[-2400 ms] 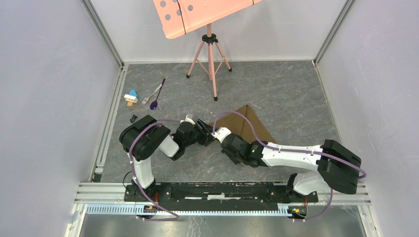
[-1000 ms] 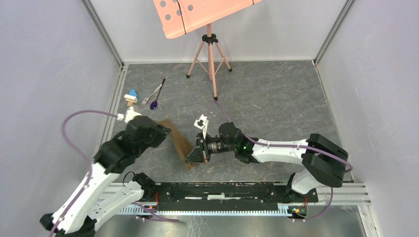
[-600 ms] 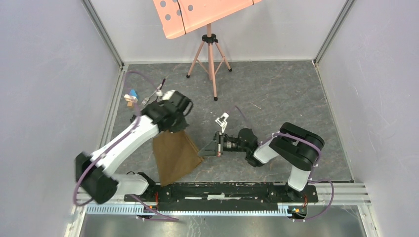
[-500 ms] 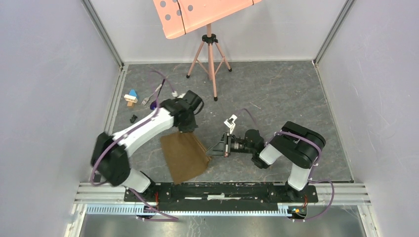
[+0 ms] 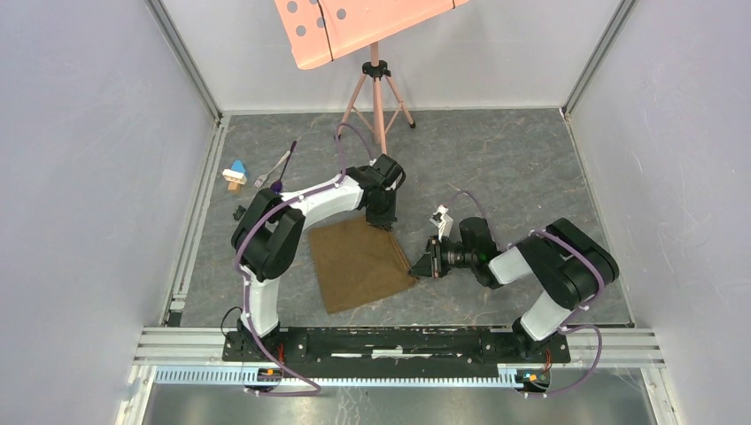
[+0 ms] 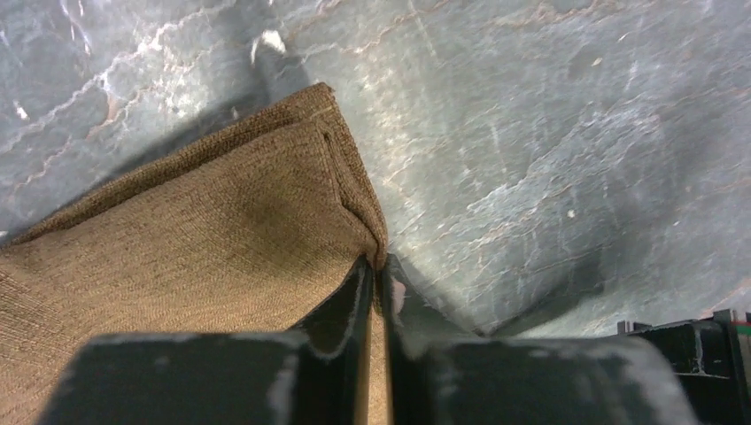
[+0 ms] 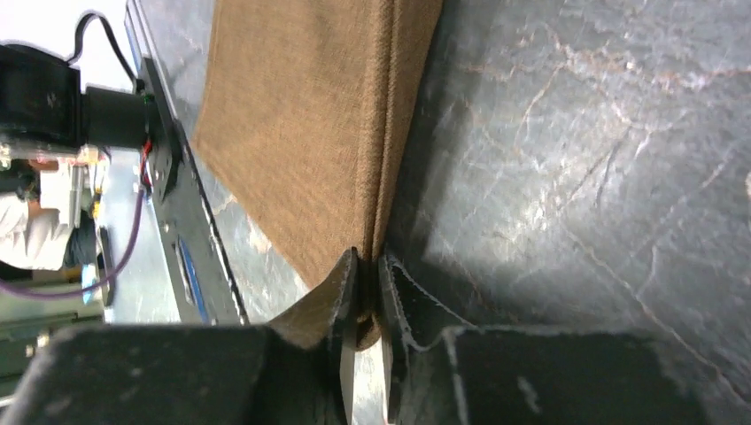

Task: Fold the napkin into a case and place the utensils inside
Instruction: Turn over the upper triangle folded napkin at the center of the board, then pick up the lower triangle-folded napkin from the center of the board.

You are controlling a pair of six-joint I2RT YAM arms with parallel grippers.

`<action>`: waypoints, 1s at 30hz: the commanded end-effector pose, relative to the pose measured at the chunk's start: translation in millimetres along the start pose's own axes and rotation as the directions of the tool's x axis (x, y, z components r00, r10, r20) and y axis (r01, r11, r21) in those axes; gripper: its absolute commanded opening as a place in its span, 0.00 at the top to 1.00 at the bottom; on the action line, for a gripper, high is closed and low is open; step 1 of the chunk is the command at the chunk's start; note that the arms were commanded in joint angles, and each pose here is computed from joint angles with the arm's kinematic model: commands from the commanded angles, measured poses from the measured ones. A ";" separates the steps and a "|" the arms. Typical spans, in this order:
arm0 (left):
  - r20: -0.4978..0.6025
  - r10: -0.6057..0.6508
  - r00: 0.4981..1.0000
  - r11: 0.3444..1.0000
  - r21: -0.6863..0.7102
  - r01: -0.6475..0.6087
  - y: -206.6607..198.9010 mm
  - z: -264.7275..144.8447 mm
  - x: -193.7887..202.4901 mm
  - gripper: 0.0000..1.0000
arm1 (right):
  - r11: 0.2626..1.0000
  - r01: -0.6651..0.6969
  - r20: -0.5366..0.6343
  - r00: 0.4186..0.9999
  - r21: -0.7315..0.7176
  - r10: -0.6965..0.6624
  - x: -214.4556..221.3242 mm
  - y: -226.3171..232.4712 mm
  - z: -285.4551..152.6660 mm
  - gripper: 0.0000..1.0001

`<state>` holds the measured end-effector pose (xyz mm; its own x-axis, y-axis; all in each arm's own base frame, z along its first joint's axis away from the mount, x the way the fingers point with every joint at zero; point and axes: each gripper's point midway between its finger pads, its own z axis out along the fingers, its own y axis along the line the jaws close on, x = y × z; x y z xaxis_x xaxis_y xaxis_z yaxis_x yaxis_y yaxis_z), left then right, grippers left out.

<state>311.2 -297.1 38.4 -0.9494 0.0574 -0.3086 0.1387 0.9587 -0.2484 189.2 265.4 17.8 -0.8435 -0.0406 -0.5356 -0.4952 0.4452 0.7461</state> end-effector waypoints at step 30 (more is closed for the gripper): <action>0.325 -0.010 0.946 0.970 0.232 -0.070 46.8 -141.7 56.7 0.29 | 0.770 0.346 -0.317 0.928 0.536 -0.196 19.4 -49.0 -28.4 0.69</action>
<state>219.1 -208.7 123.4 -0.8278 0.0146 -0.5609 0.2778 0.8792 -0.3871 202.5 259.3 17.4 -0.6915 -0.3496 -0.6321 -0.6331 0.7148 0.2972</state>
